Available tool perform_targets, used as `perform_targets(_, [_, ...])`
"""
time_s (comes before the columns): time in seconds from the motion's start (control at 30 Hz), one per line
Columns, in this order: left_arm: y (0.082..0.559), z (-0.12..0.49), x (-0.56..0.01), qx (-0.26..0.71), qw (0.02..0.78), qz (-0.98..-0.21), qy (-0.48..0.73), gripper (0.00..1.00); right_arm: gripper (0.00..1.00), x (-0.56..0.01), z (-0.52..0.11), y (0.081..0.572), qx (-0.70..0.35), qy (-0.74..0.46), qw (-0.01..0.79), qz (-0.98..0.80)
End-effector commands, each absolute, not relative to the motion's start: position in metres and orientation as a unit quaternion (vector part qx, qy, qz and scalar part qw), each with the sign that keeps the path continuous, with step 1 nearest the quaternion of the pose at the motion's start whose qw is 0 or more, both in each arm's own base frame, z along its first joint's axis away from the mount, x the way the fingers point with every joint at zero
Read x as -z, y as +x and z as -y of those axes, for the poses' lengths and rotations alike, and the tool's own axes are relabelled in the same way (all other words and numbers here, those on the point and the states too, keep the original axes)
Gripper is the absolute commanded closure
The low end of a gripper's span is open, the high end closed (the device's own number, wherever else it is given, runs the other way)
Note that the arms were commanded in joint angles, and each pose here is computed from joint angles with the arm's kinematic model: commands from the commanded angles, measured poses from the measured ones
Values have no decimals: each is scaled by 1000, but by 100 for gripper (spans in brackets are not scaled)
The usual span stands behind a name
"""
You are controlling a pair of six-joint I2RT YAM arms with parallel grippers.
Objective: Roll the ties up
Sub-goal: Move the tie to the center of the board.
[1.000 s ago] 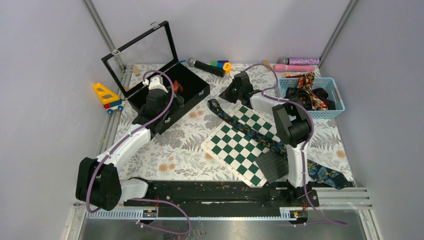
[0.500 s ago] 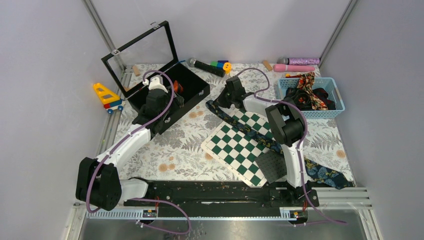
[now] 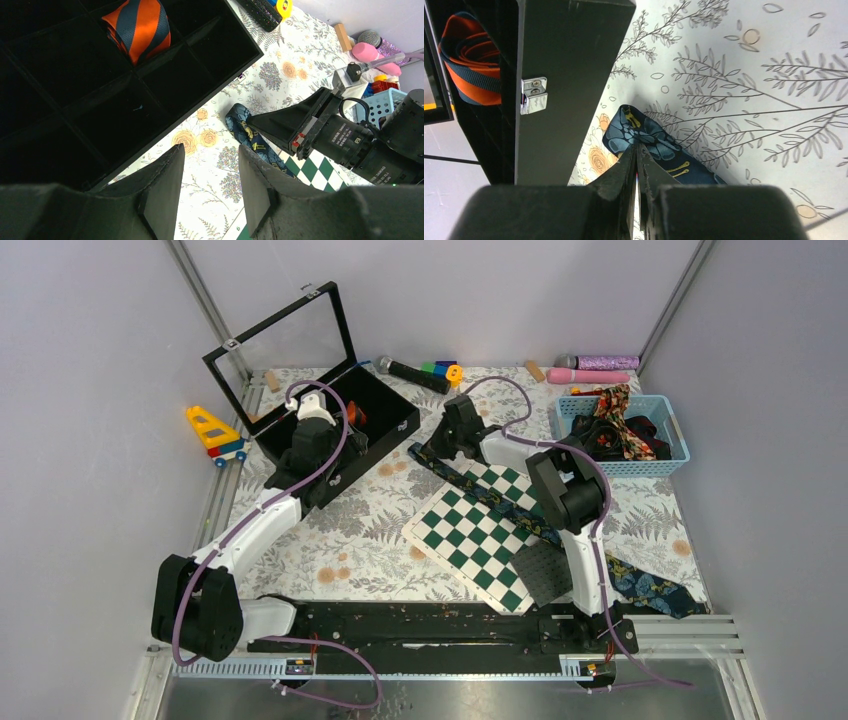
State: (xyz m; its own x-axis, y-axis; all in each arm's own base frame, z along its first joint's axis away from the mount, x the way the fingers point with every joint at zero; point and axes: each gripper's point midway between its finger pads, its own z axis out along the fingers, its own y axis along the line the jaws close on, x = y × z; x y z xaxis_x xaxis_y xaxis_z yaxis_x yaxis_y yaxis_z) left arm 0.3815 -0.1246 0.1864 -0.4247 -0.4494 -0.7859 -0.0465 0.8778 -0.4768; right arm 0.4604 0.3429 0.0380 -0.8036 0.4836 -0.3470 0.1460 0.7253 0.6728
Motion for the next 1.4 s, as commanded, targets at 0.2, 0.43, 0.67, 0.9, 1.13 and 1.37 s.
perform_targets(0.2, [386,123,-200,201,535,-806,-154,55,92,-39,-354,453,-269,129,268,-916])
perform_targets(0.43, [385,121,-201,197,537,-805,-156,55,92,-38,-350,446,-227,121,264,-930])
perform_targets(0.67, [384,121,-200,197,536,-806,-158,55,88,-32,-356,443,-239,115,261,-928])
perform_targets(0.9, [383,120,-202,198,539,-803,-159,54,87,-32,-365,441,-273,111,271,-917])
perform_targets(1.13, [382,119,-204,197,540,-802,-162,54,85,-37,-374,442,-317,90,296,-897])
perform_targets(1.37, [381,116,-205,193,543,-800,-167,53,85,-65,-375,442,-354,64,340,-869])
